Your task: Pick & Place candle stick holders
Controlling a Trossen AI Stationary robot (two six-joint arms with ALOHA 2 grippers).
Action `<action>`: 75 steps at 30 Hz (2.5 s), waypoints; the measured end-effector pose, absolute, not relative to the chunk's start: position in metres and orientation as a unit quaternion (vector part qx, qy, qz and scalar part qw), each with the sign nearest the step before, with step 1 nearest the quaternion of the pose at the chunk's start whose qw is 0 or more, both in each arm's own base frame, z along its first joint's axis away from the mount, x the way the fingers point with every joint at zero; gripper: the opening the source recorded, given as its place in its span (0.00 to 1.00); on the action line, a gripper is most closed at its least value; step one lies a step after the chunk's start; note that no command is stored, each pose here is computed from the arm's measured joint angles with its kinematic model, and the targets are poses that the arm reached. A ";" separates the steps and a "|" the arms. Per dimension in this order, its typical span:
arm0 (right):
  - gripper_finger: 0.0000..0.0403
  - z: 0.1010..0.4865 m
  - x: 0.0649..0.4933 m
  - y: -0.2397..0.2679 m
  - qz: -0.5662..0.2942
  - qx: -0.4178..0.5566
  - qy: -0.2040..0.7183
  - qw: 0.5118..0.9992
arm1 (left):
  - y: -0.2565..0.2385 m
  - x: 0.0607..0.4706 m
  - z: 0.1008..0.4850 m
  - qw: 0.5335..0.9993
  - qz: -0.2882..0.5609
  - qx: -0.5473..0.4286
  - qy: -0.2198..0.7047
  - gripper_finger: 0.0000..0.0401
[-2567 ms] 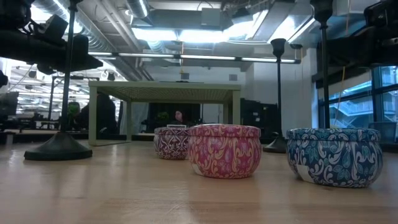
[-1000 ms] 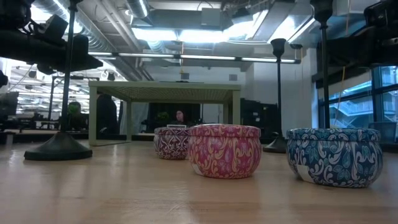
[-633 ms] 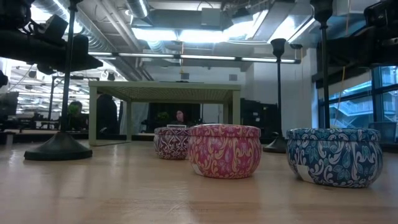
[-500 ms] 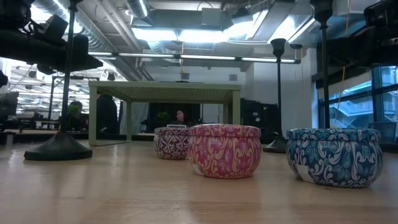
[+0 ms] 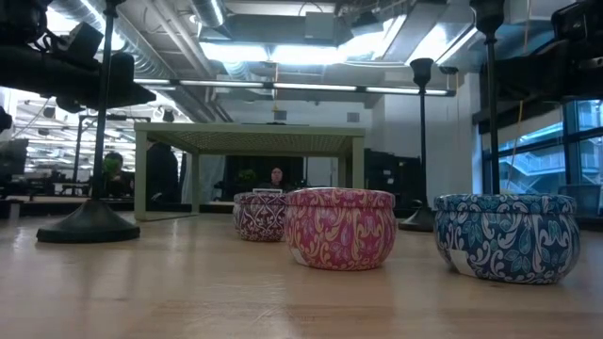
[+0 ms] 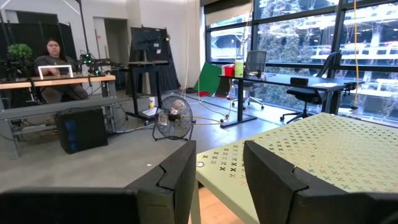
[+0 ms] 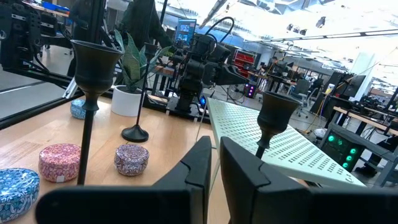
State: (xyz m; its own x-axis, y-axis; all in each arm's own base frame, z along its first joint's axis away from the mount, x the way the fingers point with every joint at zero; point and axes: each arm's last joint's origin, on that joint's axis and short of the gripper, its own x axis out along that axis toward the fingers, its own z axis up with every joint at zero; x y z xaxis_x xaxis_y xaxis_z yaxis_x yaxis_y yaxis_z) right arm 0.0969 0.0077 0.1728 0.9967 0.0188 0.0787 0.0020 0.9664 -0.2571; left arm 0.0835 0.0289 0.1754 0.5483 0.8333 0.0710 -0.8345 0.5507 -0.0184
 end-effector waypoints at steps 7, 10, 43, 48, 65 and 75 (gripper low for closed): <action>0.10 0.173 0.097 0.008 0.004 -0.130 -0.040 0.991 | 0.029 0.083 0.175 0.880 0.474 0.009 -0.036 0.32; 0.10 0.173 0.097 0.008 0.004 -0.130 -0.040 0.991 | 0.029 0.083 0.175 0.880 0.474 0.009 -0.036 0.32; 0.10 0.173 0.097 0.008 0.004 -0.129 -0.040 0.991 | 0.029 0.084 0.178 0.883 0.467 0.012 -0.044 0.32; 0.10 0.173 0.097 0.008 0.004 -0.129 -0.040 0.991 | 0.027 0.085 0.178 0.901 0.431 0.015 -0.049 0.32; 0.10 0.173 0.097 0.008 0.004 -0.130 -0.040 0.991 | 0.010 0.092 0.197 0.988 0.086 0.006 -0.128 0.34; 0.10 0.178 0.096 0.009 0.034 -0.091 -0.068 0.993 | 0.009 0.091 0.199 0.988 0.074 -0.016 -0.132 0.49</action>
